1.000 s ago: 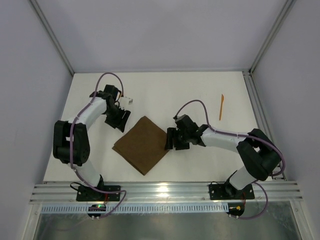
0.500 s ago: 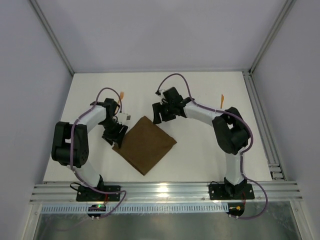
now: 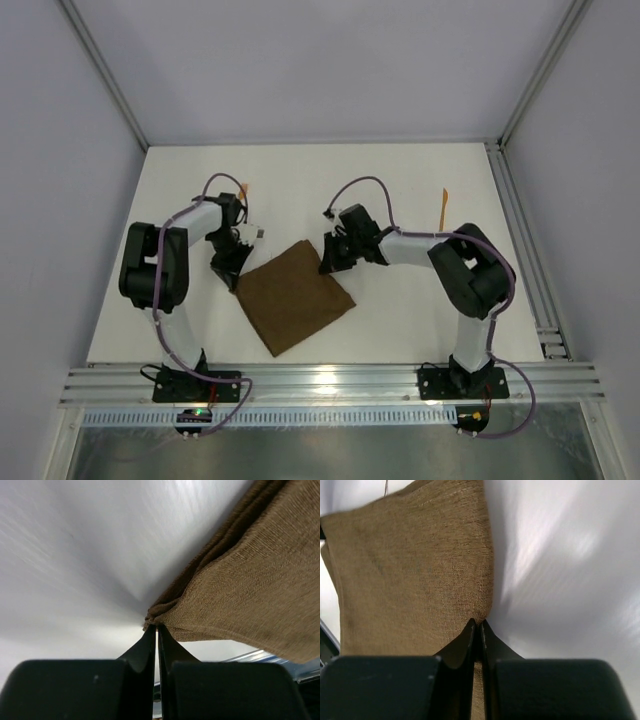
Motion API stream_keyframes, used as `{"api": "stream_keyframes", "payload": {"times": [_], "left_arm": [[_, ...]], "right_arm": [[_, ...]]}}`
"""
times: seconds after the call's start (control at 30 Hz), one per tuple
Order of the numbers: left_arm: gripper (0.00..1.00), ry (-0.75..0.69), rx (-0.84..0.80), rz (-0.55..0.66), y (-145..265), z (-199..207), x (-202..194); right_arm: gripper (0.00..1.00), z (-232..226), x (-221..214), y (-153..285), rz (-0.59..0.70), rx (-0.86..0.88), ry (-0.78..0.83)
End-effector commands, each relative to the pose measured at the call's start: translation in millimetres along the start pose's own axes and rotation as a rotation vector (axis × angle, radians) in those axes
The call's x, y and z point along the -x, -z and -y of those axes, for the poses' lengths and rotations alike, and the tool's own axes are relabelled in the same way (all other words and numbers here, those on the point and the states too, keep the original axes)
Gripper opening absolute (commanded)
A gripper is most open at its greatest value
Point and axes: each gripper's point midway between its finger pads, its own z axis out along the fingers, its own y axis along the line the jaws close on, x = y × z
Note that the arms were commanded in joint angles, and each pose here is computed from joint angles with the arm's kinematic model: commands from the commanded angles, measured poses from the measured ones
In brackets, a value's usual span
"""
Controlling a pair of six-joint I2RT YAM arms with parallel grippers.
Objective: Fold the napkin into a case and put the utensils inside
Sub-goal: Rotate the square-folded napkin at the center of the board, then smooth out the square-folded napkin at the center of the board.
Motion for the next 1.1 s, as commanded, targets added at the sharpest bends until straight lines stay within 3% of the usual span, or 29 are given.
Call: {"api": "stream_keyframes", "payload": {"times": [0.0,0.07,0.1,0.23,0.3,0.33,0.37,0.47,0.53,0.73,0.93,1.07], "left_arm": [[0.0,-0.075,0.066,0.18,-1,-7,68],[0.0,-0.129,0.11,0.198,-2,-4,85],[0.0,-0.191,0.126,0.219,1,8,101],[0.0,-0.31,0.139,0.281,5,36,146],[0.14,-0.318,0.145,0.302,10,38,161],[0.21,-0.321,0.157,0.343,24,39,175],[0.35,-0.325,0.164,0.35,29,39,177],[0.55,-0.332,0.197,0.388,53,37,179],[0.58,-0.318,0.197,0.406,70,39,171],[0.58,-0.252,0.125,0.353,60,46,138],[0.53,-0.228,0.08,0.417,58,52,162],[0.53,-0.227,0.014,0.382,47,60,171]], "right_arm": [[0.05,-9,-13,16,0.074,0.006,-0.077],[0.05,-9,-32,27,0.083,-0.013,-0.136],[0.1,-9,-38,30,0.086,-0.019,-0.151],[0.43,-12,-62,46,0.083,-0.028,-0.227],[0.5,2,-53,60,0.13,-0.09,-0.258],[0.51,10,-52,64,0.142,-0.117,-0.273],[0.51,20,-47,68,0.16,-0.145,-0.28],[0.51,46,-33,79,0.192,-0.192,-0.3],[0.51,54,-30,81,0.179,-0.225,-0.289],[0.52,62,-3,89,0.207,-0.262,-0.218],[0.48,82,40,97,0.267,-0.275,-0.165],[0.43,91,48,83,0.243,-0.251,-0.159]]}}
